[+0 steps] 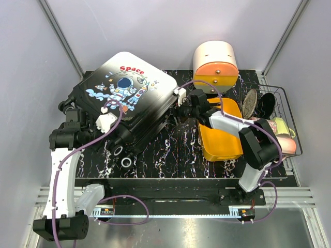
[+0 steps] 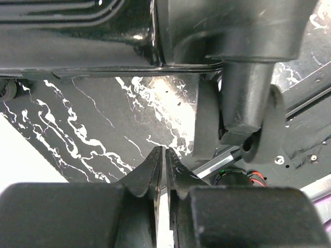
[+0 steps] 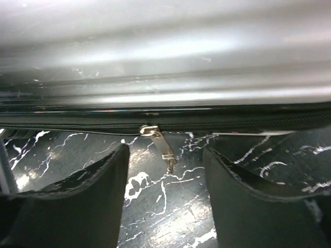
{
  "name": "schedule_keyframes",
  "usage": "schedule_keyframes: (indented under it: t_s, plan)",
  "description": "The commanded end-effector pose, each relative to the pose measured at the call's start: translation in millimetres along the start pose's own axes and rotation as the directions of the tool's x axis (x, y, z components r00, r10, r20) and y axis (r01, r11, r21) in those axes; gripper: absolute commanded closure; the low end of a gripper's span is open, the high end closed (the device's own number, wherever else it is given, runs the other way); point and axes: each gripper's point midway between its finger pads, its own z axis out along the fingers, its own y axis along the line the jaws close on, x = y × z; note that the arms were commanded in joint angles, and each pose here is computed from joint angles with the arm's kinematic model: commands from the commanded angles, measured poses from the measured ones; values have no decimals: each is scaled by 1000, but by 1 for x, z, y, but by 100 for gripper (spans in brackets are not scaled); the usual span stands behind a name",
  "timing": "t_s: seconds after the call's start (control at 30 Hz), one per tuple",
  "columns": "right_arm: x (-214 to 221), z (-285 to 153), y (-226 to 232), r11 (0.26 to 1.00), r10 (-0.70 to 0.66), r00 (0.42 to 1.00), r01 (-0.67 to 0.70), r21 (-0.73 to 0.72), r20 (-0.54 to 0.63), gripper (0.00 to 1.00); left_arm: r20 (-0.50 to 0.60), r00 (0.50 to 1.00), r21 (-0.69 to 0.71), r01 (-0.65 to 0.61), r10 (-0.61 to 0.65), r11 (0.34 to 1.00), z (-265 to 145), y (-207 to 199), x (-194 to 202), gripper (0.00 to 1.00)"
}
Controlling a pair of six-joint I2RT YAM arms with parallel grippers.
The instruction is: Open, take out, and arrange the luggage
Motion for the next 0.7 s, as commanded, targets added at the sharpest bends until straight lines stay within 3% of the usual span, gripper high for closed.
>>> schedule_keyframes:
  t_s: [0.0,0.27,0.3,0.33,0.4,0.47,0.57,0.67]
  plan:
    - [-7,14,10,992,-75,996,79,-95,39,35,116,993,39,-11,7,999,-15,-9,-25,86]
    - [-3,15,36,972,10,999,1,-235,46,56,196,981,116,-27,4,993,-27,-25,-42,69]
    - [-6,13,37,971,15,998,-1,-238,54,65,199,980,121,-25,0,992,-27,-26,-43,66]
    - [-9,13,38,971,17,998,-1,-239,63,70,202,979,132,-25,-3,991,-28,-28,-43,50]
    - [-15,10,39,973,25,997,-7,-230,75,86,207,978,173,-23,-13,985,-29,-36,-44,34]
    - [-19,8,36,979,24,996,-6,-205,85,97,220,975,209,-19,-28,978,-31,-43,-46,20]
    - [-19,6,30,987,17,997,-4,-162,82,100,242,969,234,-10,-48,972,-34,-50,-50,10]
    - [-16,5,26,992,16,997,-7,-123,75,100,244,968,249,-1,-62,968,-33,-53,-51,9]
